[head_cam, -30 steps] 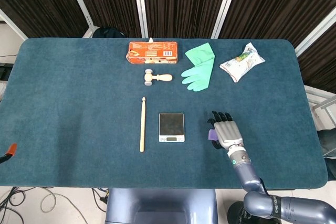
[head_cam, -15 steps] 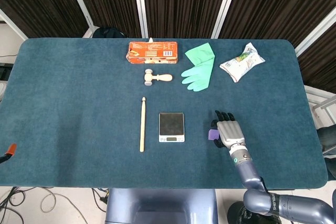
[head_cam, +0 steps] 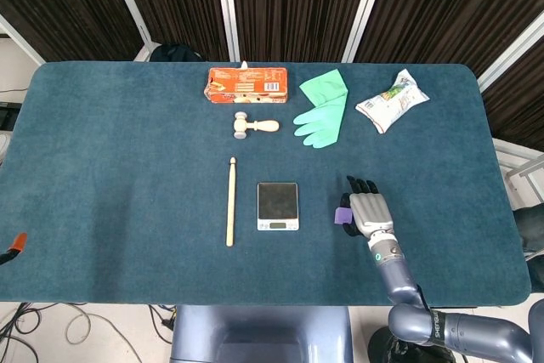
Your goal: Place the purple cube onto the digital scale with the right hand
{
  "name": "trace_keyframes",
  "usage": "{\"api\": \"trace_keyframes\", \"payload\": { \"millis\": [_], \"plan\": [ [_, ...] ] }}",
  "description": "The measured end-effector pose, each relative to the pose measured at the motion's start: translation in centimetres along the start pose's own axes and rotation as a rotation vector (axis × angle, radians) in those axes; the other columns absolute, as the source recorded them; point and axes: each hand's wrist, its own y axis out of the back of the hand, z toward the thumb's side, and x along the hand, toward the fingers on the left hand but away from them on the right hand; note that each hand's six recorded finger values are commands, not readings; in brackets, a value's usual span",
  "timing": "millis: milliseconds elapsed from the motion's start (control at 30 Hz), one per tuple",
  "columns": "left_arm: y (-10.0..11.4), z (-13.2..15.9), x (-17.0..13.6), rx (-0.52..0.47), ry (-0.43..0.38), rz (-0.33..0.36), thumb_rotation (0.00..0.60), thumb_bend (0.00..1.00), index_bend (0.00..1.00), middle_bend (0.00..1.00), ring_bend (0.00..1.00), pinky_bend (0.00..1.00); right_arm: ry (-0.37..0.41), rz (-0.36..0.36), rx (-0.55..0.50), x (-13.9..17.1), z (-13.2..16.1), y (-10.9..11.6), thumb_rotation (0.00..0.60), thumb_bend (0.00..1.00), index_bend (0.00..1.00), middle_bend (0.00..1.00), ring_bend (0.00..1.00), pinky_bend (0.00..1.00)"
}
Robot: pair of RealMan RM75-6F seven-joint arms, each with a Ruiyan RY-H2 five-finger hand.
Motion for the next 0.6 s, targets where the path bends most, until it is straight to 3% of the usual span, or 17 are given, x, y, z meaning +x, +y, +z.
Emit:
{"api": "trace_keyframes", "payload": {
  "millis": [233,600],
  "plan": [
    [0.0,0.0,0.0,0.001,0.0,-0.001,0.6,0.25,0.09,0.0,0.0,0.0,0.047,-0.021,0.008,-0.3,2.1,1.3,0.6,0.41,0.49,0.0,0.0,0.0],
    [0.0,-0.1,0.0,0.005,0.001,-0.004,0.6,0.25,0.09,0.0,0.0,0.0,0.138,-0.009,0.067,-1.9,8.2,3.3,0.6,0.41,0.49,0.0,0.0,0.0]
  ]
}}
